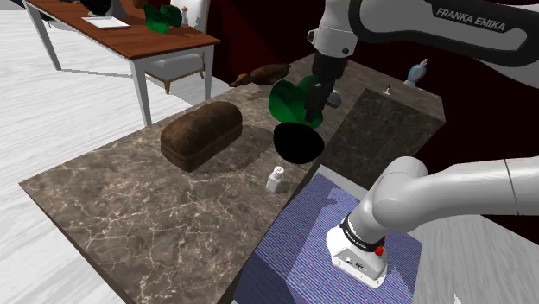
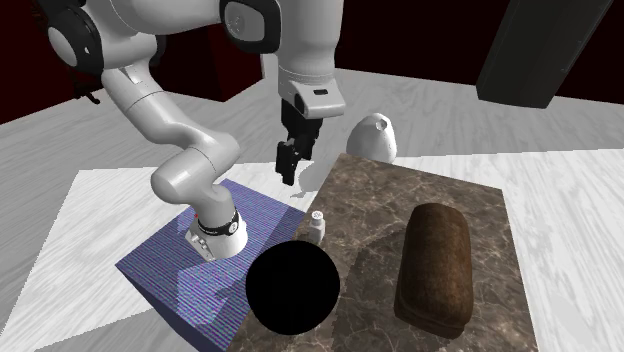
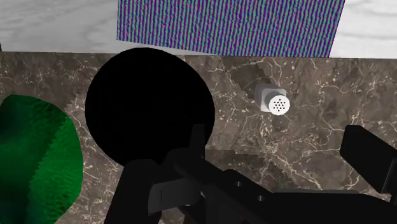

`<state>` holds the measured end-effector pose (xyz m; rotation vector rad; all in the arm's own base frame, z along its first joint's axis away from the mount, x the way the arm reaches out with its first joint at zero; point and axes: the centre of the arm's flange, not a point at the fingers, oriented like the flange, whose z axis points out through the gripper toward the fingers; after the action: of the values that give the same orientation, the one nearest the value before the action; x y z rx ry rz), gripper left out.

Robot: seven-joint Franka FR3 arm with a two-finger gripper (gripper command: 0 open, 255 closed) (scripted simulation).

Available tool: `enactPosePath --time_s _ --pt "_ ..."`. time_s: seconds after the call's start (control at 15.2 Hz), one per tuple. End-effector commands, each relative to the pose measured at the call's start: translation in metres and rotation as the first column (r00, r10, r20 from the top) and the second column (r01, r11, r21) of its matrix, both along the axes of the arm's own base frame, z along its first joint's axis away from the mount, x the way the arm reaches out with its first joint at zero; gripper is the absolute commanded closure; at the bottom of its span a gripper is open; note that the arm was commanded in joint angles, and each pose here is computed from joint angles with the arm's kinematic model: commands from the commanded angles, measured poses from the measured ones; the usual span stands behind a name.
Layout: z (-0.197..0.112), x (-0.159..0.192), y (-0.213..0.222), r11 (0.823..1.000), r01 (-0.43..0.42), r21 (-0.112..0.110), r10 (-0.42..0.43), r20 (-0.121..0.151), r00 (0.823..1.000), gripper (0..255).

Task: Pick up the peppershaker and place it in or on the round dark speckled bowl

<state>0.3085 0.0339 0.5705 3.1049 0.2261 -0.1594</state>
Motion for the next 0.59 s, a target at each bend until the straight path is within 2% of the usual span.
enactPosePath --time_s 0.0,0.53 --pt "0.000 0.000 0.000 1.000 0.000 0.000 0.000 0.000 1.000 0" --pt "-0.098 -0.004 0.032 0.991 -0.132 0.012 0.131 0.099 0.986 0"
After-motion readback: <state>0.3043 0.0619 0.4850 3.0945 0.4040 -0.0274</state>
